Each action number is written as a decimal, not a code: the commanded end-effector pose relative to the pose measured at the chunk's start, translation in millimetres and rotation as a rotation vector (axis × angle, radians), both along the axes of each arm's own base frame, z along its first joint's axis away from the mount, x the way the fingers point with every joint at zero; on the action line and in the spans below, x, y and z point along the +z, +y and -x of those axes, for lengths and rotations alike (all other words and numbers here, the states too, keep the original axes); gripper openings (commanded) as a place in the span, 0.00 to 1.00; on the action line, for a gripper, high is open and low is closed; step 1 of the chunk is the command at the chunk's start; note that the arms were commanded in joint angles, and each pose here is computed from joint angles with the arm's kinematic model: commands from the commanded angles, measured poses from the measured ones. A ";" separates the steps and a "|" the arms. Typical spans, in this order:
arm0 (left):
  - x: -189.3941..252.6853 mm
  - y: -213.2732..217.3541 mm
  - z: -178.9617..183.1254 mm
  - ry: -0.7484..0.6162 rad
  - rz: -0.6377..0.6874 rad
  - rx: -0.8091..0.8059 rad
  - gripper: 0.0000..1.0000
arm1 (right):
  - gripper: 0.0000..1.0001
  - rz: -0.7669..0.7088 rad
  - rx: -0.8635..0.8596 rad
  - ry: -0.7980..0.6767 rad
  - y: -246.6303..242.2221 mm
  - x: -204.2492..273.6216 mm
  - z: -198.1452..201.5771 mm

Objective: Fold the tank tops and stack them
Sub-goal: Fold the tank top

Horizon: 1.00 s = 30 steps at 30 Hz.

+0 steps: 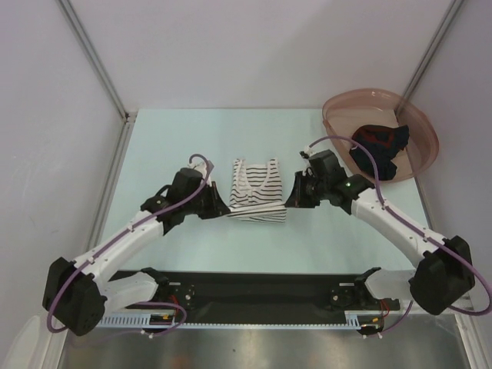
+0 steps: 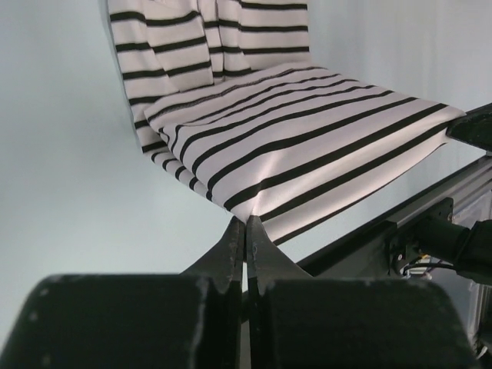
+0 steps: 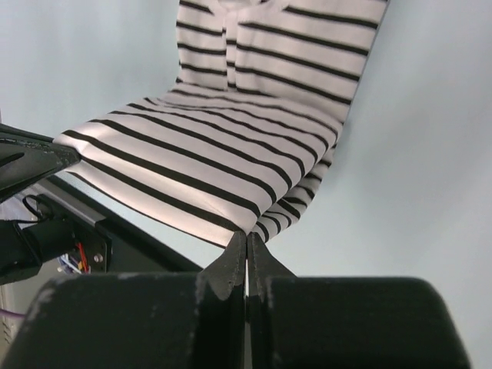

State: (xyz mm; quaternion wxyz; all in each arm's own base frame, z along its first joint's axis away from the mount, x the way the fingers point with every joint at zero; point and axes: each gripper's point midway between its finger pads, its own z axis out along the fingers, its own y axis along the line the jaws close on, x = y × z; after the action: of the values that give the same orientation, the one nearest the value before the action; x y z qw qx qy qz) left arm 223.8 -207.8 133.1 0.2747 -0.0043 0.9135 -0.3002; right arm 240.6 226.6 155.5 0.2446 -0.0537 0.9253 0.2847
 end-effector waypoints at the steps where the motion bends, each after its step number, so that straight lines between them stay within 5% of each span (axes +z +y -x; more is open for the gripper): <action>1: 6.6 7.7 -23.7 -0.033 -0.044 0.001 0.01 | 0.00 0.026 0.008 -0.051 -8.3 11.9 -27.9; 30: -4.4 16.0 -180.1 0.054 0.054 0.135 0.04 | 0.00 -0.064 -0.062 0.003 -10.1 -8.8 -190.5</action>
State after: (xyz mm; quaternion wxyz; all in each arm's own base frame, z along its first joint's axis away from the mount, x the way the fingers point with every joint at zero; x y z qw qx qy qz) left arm 378.9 -202.1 113.8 0.2402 -0.0746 0.9181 -0.3062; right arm 402.3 230.2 129.6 0.2162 -0.0212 0.9242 0.3140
